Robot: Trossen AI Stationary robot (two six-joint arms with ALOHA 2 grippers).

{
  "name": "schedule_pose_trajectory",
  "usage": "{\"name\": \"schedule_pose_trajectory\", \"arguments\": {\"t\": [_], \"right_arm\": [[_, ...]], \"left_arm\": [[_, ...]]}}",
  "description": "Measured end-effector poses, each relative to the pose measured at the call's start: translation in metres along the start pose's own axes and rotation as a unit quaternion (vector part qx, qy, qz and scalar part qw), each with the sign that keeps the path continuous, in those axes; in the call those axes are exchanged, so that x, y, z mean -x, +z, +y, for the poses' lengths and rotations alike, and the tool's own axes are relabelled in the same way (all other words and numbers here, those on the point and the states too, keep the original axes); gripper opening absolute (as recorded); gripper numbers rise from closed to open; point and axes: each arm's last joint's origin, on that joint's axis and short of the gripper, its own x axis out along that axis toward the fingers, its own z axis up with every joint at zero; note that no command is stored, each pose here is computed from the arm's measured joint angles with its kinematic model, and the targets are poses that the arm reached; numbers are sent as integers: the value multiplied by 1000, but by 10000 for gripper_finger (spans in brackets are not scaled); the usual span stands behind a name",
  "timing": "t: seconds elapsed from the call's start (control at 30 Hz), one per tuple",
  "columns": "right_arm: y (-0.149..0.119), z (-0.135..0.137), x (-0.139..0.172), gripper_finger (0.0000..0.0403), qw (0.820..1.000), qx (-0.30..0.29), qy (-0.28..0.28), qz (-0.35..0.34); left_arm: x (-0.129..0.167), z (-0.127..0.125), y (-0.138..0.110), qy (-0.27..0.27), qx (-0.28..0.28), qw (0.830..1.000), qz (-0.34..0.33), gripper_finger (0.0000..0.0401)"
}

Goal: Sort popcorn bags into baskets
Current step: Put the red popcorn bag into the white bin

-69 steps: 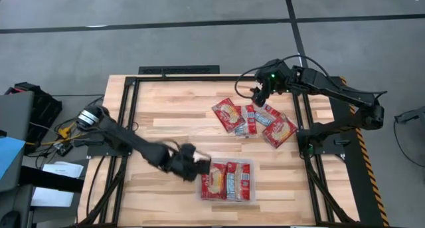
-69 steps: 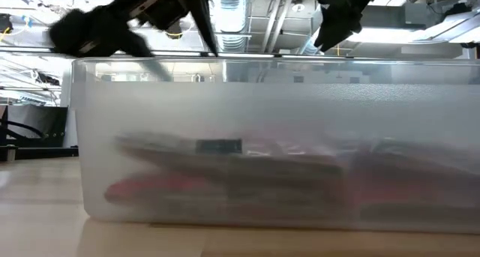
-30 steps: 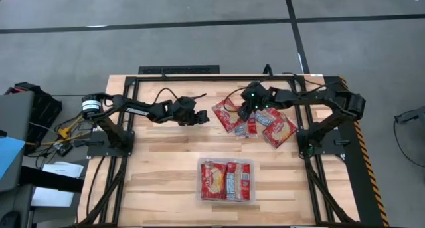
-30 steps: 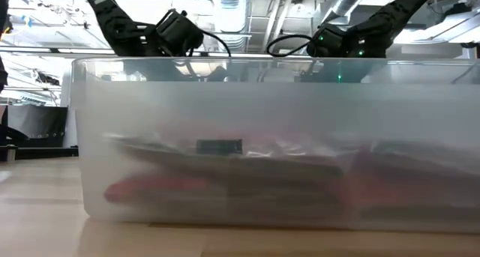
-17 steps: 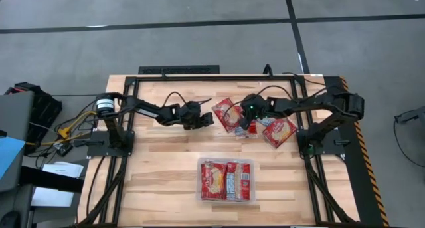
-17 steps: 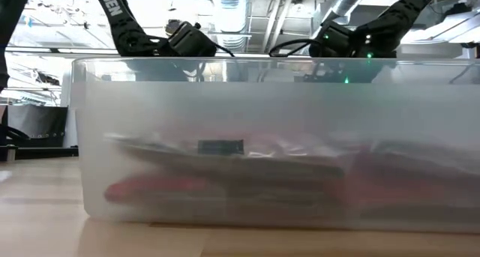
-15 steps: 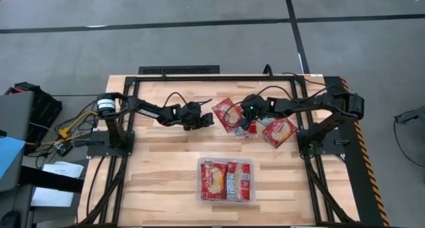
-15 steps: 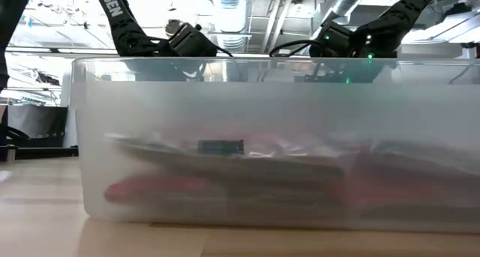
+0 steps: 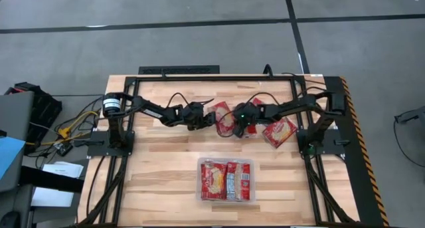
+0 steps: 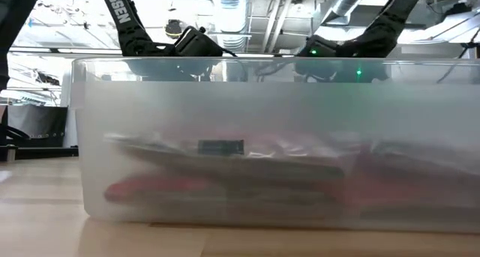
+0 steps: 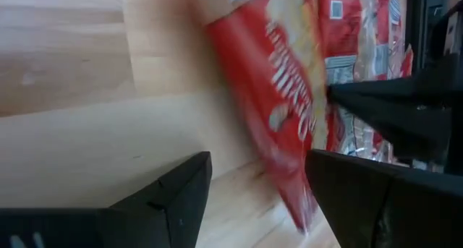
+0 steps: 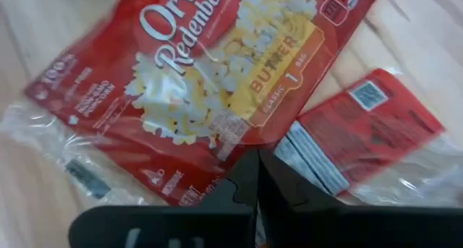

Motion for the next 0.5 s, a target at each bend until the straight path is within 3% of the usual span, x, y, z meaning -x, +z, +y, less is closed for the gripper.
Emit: {"name": "schedule_pose_trajectory", "arguments": {"t": [0.3,0.5], "right_arm": [[26,24,8,22,997,44,39,-44],[23,25,-1,28,997,44,42,-37]], "left_arm": [[0,0,1,2,-1,1000,-15,224],[0,0,1,-1,-7,1000,-23,224]]}}
